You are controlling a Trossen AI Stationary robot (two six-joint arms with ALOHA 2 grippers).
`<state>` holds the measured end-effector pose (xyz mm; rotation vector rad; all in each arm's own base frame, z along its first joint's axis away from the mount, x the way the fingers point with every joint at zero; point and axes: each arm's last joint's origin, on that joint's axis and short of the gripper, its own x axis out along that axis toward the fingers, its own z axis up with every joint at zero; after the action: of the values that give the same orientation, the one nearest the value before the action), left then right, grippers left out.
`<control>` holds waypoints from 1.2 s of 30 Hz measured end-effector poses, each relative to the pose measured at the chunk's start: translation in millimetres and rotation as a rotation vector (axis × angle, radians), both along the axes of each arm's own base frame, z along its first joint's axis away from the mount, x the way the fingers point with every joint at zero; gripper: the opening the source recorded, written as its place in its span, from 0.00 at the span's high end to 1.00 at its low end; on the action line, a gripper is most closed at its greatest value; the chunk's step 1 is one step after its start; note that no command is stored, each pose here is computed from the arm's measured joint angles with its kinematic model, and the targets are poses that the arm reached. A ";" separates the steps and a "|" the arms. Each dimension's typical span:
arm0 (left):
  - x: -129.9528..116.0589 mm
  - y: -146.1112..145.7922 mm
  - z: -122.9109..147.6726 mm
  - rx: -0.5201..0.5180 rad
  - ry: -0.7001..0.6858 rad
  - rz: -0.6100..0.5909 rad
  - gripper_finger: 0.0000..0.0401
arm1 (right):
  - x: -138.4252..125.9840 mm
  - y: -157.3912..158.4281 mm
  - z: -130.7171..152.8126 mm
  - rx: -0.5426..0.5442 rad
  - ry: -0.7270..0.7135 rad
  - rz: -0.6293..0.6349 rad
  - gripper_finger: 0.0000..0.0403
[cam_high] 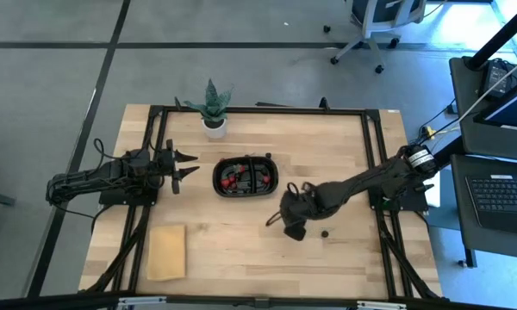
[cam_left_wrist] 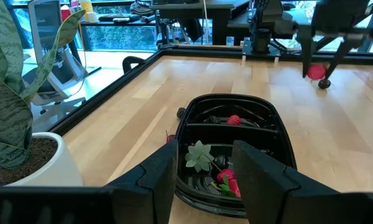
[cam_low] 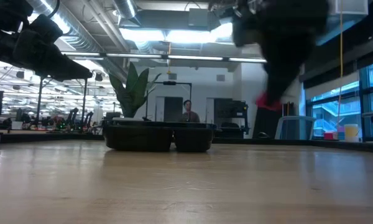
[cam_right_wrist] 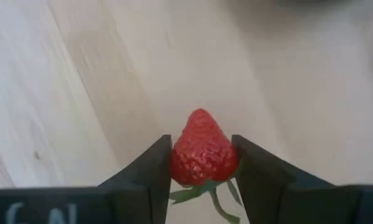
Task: Pick and placing Produce into tupperware
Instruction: Put the red strawberry into the black bin
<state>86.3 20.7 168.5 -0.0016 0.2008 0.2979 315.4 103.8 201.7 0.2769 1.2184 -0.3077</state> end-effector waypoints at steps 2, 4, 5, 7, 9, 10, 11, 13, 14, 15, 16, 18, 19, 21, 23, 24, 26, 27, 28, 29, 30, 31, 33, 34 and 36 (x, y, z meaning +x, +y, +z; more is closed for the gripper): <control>0.0 0.0 0.0 0.000 0.000 0.000 0.63 | 10.3 -7.2 11.4 -0.029 -0.052 0.045 0.63; 0.0 0.0 0.0 0.000 0.000 0.000 0.63 | 21.5 -14.5 23.0 -0.050 -0.120 0.090 0.63; 0.0 0.0 0.0 0.000 0.000 0.000 0.63 | 27.2 -18.2 28.7 -0.059 -0.163 0.114 0.62; 0.0 0.0 0.0 0.000 0.000 0.000 0.63 | 38.2 -26.0 39.2 -0.081 -0.247 0.158 0.61; 0.0 0.0 0.0 0.000 0.000 0.000 0.63 | 48.7 -34.5 49.7 -0.109 -0.336 0.194 0.61; 0.0 0.0 0.0 0.000 0.000 0.000 0.63 | 53.9 -39.3 54.3 -0.124 -0.384 0.204 0.61; 0.0 0.0 0.0 0.000 0.000 0.000 0.63 | 58.4 -44.2 58.1 -0.140 -0.431 0.215 0.62; 0.0 0.0 0.0 0.000 0.000 0.000 0.63 | 65.9 -54.8 64.1 -0.176 -0.509 0.227 0.62; 0.0 0.0 0.0 0.000 0.000 0.000 0.63 | 69.2 -60.0 67.1 -0.195 -0.545 0.231 0.62; 0.0 0.0 0.0 0.000 0.000 0.000 0.63 | 72.0 -65.2 69.8 -0.211 -0.578 0.230 0.62; 0.0 0.0 0.0 0.000 0.000 0.000 0.63 | 75.6 -70.3 70.8 -0.227 -0.607 0.227 0.62; 0.0 0.0 0.0 0.000 0.000 0.000 0.63 | 81.2 -80.2 71.3 -0.252 -0.646 0.217 0.62; 0.0 0.0 0.0 0.000 0.001 0.000 0.63 | 85.6 -84.7 68.2 -0.261 -0.661 0.208 0.61; 0.0 0.0 0.0 0.000 0.000 0.000 0.63 | 92.9 -92.5 61.9 -0.271 -0.680 0.204 0.61; 0.0 0.0 -0.1 0.000 0.001 0.000 0.63 | 101.8 -99.6 51.8 -0.248 -0.702 0.215 0.61; 0.0 0.0 -0.1 0.000 0.001 0.000 0.63 | 105.7 -102.7 44.0 -0.234 -0.696 0.221 0.61; 0.0 0.0 -0.1 0.000 0.001 0.000 0.63 | 112.7 -108.6 28.7 -0.208 -0.682 0.229 0.61; 0.0 0.0 -0.1 0.000 0.001 0.000 0.63 | 116.0 -110.6 19.6 -0.202 -0.667 0.229 0.61; 0.0 0.0 -0.1 0.000 0.001 0.000 0.63 | 119.3 -112.8 12.3 -0.198 -0.664 0.228 0.61; 0.0 0.0 -0.1 0.000 0.002 0.000 0.63 | 120.8 -114.7 5.3 -0.195 -0.645 0.225 0.61; 0.0 0.0 -0.1 0.000 0.002 0.000 0.63 | 122.8 -116.3 -2.2 -0.191 -0.631 0.219 0.61; 0.0 0.0 -0.1 0.000 0.002 0.000 0.63 | 125.3 -117.3 -7.9 -0.182 -0.631 0.206 0.61; 0.0 0.0 -0.1 0.000 0.002 0.000 0.63 | 127.2 -119.5 -20.7 -0.175 -0.596 0.199 0.61; 0.0 0.0 -0.1 0.000 0.002 0.000 0.63 | 127.9 -120.1 -25.5 -0.173 -0.584 0.199 0.61; 0.0 0.0 -0.1 0.000 0.002 0.000 0.63 | 130.0 -121.0 -33.8 -0.171 -0.573 0.196 0.61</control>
<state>86.3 20.7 168.3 -0.0010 0.2024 0.2980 445.4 -17.2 167.9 0.0841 0.6423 -0.1442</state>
